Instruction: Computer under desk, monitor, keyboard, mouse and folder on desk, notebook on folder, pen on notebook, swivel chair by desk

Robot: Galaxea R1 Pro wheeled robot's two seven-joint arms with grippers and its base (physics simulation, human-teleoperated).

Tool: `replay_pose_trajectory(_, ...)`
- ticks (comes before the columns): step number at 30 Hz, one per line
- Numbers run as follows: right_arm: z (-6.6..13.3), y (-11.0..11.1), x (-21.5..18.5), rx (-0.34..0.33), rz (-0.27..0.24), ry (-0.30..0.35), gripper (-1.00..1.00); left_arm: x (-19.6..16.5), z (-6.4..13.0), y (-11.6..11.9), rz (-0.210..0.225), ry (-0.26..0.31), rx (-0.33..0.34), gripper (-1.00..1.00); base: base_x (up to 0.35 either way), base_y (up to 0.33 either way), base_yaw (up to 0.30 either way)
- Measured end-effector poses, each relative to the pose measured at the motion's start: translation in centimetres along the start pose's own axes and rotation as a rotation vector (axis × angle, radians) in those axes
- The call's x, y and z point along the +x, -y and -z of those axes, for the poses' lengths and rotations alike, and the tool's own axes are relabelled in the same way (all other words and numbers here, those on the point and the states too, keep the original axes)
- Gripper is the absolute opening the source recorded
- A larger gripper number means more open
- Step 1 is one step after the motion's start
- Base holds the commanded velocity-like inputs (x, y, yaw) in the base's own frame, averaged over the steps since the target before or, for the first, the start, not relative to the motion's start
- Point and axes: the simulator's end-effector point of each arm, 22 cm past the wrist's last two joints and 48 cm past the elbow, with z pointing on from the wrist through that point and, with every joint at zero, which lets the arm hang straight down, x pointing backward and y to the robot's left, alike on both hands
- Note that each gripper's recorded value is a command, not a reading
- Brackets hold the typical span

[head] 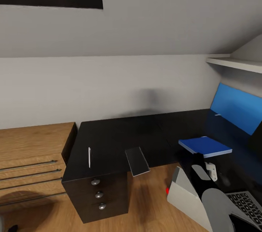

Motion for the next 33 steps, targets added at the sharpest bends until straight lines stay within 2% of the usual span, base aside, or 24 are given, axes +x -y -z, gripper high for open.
replay_pose_trajectory(5,-0.1,0.0,-0.2,0.000,0.001,0.003,-1.00,0.0,0.0,0.0,0.000,-0.001,-0.002,1.00,0.013,-0.003,0.000)
replay_pose_trajectory(6,-0.1,0.0,-0.2,0.000,0.001,0.002,1.00,0.0,0.0,0.0,0.000,-0.001,-0.002,1.00,0.000,0.000,0.000)
replay_pose_trajectory(22,0.0,-0.3,0.0,-0.008,0.004,-0.001,1.00,0.1,0.0,0.0,0.002,-0.004,-0.003,1.00,0.000,0.000,0.000)
replay_pose_trajectory(25,0.0,-1.5,-0.3,-0.042,-0.004,0.006,1.00,0.1,0.0,-0.1,0.002,-0.004,-0.004,1.00,0.000,0.000,0.000)
replay_pose_trajectory(26,0.1,-2.6,-0.1,-0.077,0.000,0.005,1.00,0.2,0.0,-0.1,0.002,-0.004,-0.005,1.00,0.000,0.000,0.000)
replay_pose_trajectory(27,0.5,-3.9,0.4,-0.128,0.017,-0.004,1.00,0.2,0.0,-0.1,0.001,-0.004,-0.006,1.00,0.000,0.000,0.000)
replay_pose_trajectory(31,0.9,-5.2,1.3,-0.183,0.042,-0.020,1.00,0.2,0.0,-0.1,0.001,-0.005,-0.006,1.00,0.000,0.000,0.000)
replay_pose_trajectory(33,1.6,-6.3,3.2,-0.227,0.098,-0.063,1.00,0.2,0.0,-0.1,0.002,-0.003,-0.006,1.00,0.000,0.000,0.000)
